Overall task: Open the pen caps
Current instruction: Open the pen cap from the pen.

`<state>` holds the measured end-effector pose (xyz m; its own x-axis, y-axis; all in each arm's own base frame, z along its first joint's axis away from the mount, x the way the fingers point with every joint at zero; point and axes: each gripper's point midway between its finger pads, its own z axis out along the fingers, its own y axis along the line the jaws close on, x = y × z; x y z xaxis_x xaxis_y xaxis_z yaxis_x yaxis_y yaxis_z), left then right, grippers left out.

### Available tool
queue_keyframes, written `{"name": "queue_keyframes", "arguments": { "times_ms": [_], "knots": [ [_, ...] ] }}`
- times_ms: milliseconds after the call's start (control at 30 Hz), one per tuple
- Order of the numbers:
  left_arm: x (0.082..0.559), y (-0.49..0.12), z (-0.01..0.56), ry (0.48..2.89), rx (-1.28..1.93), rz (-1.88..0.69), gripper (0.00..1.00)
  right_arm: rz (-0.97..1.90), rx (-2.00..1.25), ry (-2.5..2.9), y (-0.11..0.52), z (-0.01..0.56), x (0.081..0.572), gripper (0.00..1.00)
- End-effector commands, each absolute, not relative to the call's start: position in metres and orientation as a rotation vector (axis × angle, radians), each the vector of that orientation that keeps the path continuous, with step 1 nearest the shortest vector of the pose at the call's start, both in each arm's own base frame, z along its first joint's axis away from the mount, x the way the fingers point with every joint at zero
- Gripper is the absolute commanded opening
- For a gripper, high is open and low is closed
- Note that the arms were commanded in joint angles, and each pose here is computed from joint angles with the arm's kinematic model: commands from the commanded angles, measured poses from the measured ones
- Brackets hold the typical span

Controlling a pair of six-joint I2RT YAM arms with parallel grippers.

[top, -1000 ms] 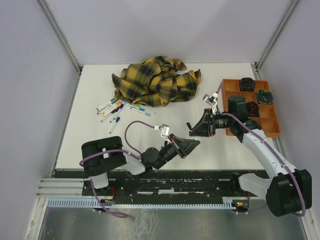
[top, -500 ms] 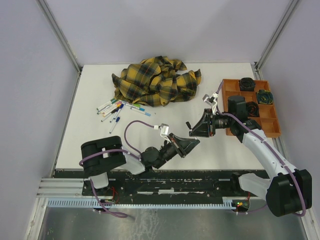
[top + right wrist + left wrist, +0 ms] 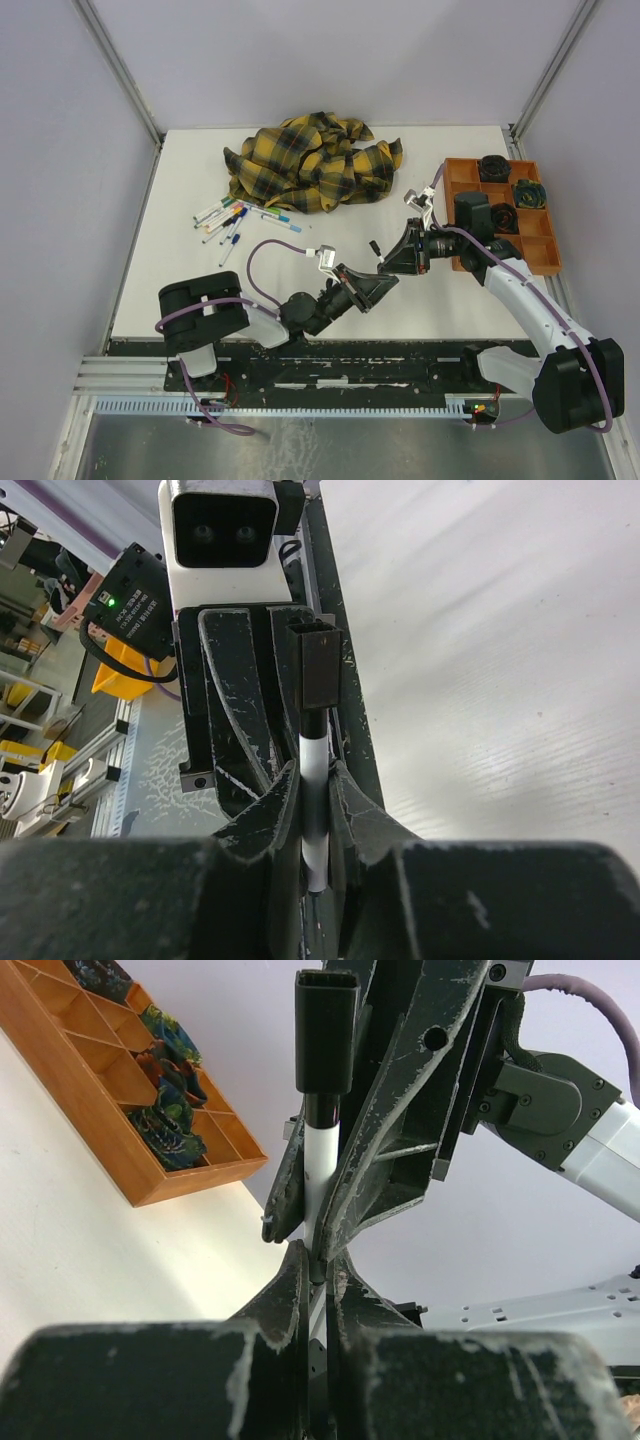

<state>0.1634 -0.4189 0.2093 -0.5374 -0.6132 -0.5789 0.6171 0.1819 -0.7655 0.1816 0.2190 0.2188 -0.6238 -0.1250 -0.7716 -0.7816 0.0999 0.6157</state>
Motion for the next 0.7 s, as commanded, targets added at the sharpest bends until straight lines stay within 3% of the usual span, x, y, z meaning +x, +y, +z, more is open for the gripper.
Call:
{"name": "queue_keyframes", "arguments": {
  "times_ms": [0,167,433,667],
  "knots": [
    [0.168,-0.400,0.272,1.225,-0.091,-1.655,0.03,1.569,-0.961,1.750,0.222,0.236,0.176,0.17],
    [0.167,-0.401,0.271,1.225,-0.078,-1.658,0.05,1.573,-0.965,1.745,0.222,0.237,0.176,0.05],
    [0.153,-0.398,0.258,1.265,-0.012,-1.686,0.39,1.579,-0.978,1.759,0.222,0.236,0.177,0.00],
    [0.144,-0.382,0.250,1.286,0.029,-1.677,0.55,1.564,-0.985,1.764,0.221,0.235,0.177,0.00]
  ]
}}
